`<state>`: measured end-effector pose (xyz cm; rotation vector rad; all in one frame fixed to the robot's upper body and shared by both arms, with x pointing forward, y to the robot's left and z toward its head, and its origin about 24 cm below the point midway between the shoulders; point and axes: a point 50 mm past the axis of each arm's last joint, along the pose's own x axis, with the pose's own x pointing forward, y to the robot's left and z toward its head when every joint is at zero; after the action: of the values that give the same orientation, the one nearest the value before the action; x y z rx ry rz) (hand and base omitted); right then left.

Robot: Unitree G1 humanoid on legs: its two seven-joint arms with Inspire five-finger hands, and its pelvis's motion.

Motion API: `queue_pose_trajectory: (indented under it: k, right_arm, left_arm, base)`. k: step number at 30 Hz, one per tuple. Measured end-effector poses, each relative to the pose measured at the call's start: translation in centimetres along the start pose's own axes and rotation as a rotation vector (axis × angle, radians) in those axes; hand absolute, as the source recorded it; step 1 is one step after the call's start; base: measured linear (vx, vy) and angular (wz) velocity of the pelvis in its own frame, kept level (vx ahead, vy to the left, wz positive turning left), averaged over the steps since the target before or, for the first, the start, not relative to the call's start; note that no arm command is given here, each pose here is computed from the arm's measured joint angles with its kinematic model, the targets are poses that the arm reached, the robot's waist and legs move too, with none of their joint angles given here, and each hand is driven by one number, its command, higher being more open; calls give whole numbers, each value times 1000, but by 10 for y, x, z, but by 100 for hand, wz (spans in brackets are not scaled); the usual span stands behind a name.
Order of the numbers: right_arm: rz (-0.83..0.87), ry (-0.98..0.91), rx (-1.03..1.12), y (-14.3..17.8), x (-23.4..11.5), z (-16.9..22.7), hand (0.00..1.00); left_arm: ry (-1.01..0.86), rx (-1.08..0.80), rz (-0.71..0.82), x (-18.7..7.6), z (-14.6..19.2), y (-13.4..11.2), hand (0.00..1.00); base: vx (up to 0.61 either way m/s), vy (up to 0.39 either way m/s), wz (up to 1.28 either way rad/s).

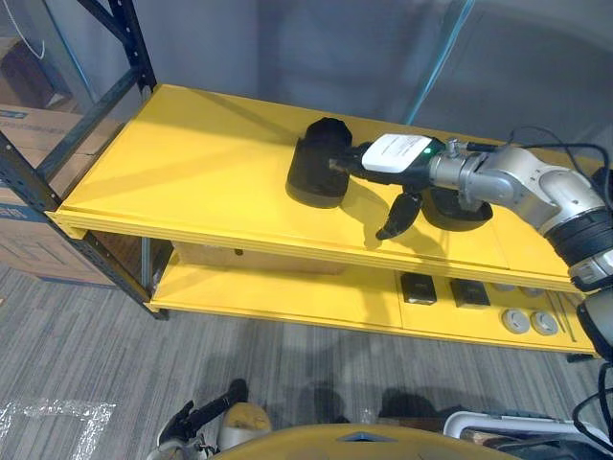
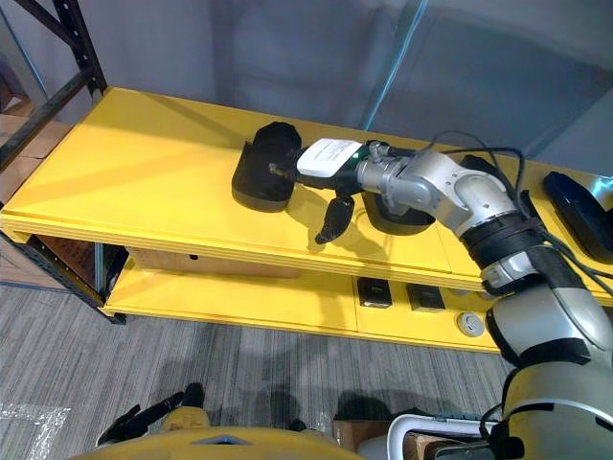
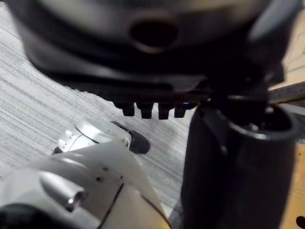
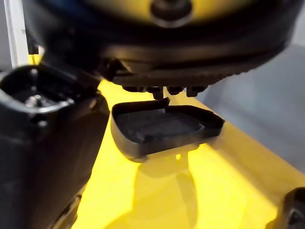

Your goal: Walk over and take three plastic housings, then place them on the shelf

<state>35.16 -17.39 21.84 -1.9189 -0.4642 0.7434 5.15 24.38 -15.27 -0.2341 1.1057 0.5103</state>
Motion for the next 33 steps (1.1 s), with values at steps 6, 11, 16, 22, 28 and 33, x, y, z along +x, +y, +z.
queue_pose_trajectory:
  k: [6,11,16,22,28,33]
  right_arm:
    - [-223,150,22,-41,-27,-24,100]
    - [-669,363,309,-53,-87,-54,100]
    - [-892,548,644,10,-149,-59,100]
    - [-948,913,1175,154,-176,-6,100]
    - [-922,1235,1529,240,-177,90,100]
    - [-1114,1467,1663,250,-192,145,100]
  left_arm:
    - [20,-10,11,-1,-6,3,100]
    - [44,-8,21,-2,-13,6,100]
    - [106,6,26,-5,-29,10,100]
    - [154,23,20,-10,-50,9,100]
    - [135,15,11,-11,-53,3,100]
    - [147,-22,35,-13,-59,0,100]
  base:
    - [20,-6,-17]
    - [15,-2,-31]
    - [34,12,-47]
    - [5,27,-52]
    - [-31,14,-38]
    - [30,20,-53]
